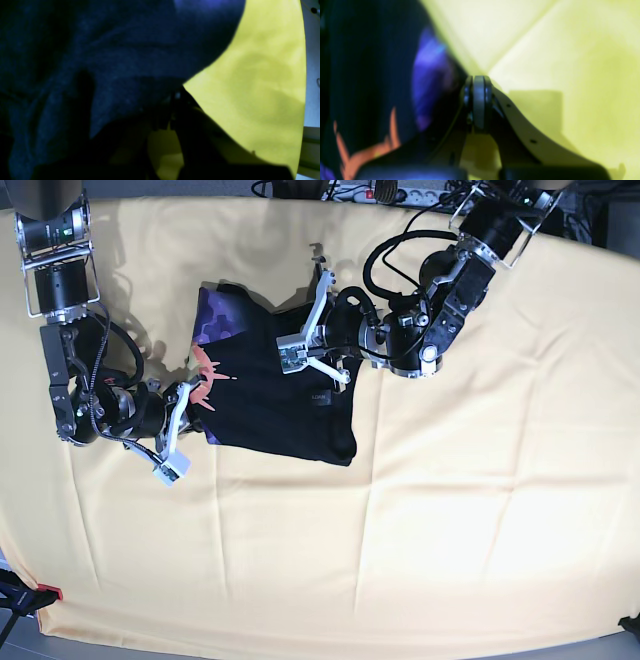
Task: Fold the T-shirt properly
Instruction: 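Press and adjust the folded bundle with both grippers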
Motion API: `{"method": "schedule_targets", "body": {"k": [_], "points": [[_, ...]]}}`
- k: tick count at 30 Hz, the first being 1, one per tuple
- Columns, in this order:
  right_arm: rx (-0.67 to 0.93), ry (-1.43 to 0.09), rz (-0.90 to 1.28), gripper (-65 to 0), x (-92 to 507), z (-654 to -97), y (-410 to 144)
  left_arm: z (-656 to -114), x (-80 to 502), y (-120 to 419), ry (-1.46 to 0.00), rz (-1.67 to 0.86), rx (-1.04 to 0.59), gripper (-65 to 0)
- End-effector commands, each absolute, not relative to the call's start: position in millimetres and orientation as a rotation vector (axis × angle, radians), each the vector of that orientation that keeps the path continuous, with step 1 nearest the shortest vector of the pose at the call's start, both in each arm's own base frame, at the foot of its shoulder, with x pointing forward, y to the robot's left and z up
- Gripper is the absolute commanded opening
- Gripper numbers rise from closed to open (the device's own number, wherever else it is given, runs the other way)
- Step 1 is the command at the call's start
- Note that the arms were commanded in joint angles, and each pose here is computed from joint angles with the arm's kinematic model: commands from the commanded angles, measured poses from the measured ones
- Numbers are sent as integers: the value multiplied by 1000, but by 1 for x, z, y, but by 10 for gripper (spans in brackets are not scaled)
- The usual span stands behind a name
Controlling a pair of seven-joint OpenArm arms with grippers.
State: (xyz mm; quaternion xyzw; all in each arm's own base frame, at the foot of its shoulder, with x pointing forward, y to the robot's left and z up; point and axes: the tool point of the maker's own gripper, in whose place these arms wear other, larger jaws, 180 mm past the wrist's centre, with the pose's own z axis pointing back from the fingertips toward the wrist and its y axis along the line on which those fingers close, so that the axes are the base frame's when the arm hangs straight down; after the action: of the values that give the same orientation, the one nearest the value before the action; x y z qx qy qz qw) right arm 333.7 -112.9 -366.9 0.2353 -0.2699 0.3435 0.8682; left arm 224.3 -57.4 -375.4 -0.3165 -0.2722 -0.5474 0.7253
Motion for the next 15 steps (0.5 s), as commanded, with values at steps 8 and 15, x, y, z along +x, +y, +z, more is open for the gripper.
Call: {"method": "schedule_targets", "body": {"k": [8, 15], "points": [[583, -707, 684, -650, 302, -324, -117, -374, 284, -17, -655, -1240, -484, -650], [652, -742, 508, -650, 254, -334, -115, -377, 331, -10, -759, -1115, -540, -650]]}}
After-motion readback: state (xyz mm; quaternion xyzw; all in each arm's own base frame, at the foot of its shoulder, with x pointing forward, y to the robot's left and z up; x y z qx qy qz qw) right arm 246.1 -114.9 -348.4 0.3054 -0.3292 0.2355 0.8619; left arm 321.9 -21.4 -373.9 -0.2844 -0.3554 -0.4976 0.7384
